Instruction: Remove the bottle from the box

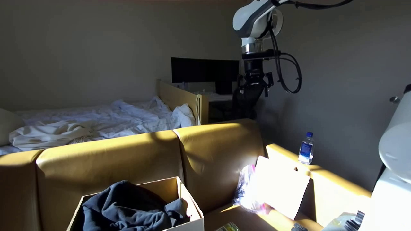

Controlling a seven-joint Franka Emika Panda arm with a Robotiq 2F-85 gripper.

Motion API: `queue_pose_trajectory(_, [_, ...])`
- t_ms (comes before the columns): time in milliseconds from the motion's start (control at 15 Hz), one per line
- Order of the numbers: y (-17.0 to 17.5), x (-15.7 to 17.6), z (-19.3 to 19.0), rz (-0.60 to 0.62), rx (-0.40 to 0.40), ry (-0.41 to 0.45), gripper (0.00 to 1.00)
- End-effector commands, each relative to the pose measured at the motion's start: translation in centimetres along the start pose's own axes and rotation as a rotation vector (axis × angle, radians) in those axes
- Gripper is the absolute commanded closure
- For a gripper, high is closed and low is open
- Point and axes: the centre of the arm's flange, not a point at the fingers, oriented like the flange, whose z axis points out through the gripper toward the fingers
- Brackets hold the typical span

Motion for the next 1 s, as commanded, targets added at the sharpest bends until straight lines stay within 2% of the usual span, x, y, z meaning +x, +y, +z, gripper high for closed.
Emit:
queue_pose_trajectory(0, [1.1, -3.9, -3.4, -0.153, -0.085, 0.098, 0.00])
queue_pose_trajectory(267, [2.4, -5.4, -6.4, -0.313, -0.130, 0.233, 0.00])
queue_pose_trajectory(400, [3.4, -5.4, -6.8, -0.393, -0.098, 0.291, 0.00])
queue_pose_trajectory(467, [1.7, -4.6, -7.6, -0.312, -0.111, 0.240, 0.00])
queue_pose_trajectory(933, [1.7, -4.6, -7.5, -0.323, -0.111, 0.243, 0.00])
